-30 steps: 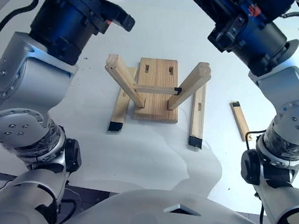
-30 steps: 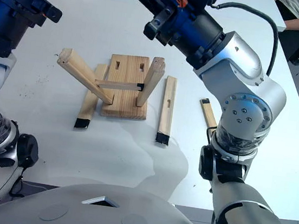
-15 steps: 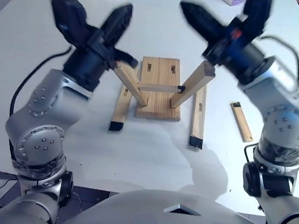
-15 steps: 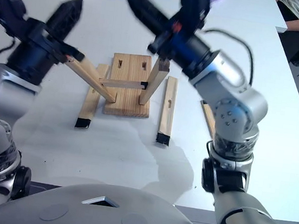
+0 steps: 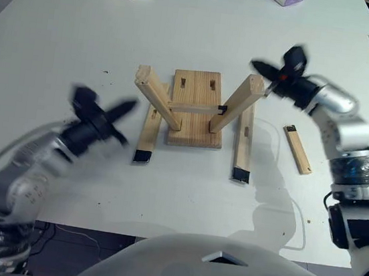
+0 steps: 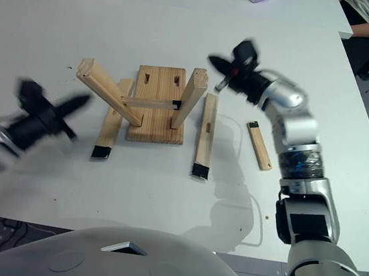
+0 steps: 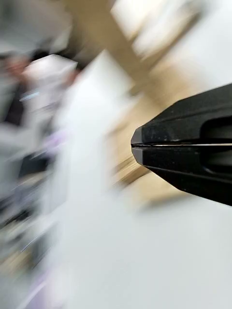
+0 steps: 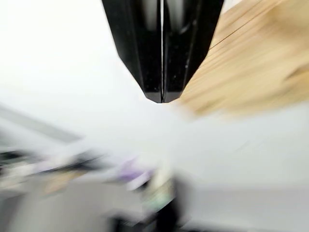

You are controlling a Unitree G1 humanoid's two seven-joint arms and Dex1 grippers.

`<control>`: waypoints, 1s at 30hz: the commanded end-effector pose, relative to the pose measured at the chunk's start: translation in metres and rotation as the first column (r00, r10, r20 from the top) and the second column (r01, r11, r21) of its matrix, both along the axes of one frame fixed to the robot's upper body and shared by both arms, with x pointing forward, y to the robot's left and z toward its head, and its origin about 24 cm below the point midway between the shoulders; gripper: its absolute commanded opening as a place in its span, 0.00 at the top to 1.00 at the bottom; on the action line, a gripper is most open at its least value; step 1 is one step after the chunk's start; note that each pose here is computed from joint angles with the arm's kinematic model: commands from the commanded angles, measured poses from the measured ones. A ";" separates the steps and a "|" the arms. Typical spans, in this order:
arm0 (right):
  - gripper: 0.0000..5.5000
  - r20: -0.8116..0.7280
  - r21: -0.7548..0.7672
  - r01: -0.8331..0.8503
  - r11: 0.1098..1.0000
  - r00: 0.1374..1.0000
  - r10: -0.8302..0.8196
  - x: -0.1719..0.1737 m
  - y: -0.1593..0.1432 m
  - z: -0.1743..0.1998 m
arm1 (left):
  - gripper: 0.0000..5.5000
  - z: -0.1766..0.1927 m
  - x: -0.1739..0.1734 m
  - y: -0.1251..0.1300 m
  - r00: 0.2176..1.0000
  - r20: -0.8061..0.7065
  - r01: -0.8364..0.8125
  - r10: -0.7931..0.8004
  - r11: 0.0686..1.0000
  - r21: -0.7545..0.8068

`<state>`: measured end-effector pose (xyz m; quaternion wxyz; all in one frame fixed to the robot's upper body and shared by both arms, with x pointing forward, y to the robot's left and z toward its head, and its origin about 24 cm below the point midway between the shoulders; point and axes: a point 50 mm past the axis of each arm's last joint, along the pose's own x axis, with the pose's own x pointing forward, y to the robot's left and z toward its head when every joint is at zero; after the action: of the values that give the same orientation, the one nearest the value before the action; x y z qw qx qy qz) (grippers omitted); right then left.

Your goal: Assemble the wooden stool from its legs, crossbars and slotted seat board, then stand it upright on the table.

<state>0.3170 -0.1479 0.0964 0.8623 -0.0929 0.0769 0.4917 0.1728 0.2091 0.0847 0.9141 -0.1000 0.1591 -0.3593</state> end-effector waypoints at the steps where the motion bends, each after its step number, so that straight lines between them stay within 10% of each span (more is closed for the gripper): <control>1: 1.00 -0.034 0.003 -0.199 0.980 0.979 0.199 0.000 0.016 -0.005 | 1.00 -0.006 0.001 -0.016 0.997 0.034 0.076 -0.076 0.997 0.022; 14: 1.00 -0.139 -0.024 -0.501 0.865 0.859 0.493 -0.008 0.028 -0.007 | 1.00 -0.028 0.018 -0.038 0.988 0.095 0.107 -0.125 0.979 0.175; 30: 1.00 -0.186 0.110 -0.413 0.904 0.885 0.427 -0.065 0.071 -0.028 | 1.00 -0.009 0.061 -0.021 0.973 0.224 -0.040 -0.061 0.907 0.419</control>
<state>0.2586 -0.0831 0.0655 0.7309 -0.0290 0.1273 0.6698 0.2213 0.1760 0.0678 0.9188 0.1166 0.1272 -0.3549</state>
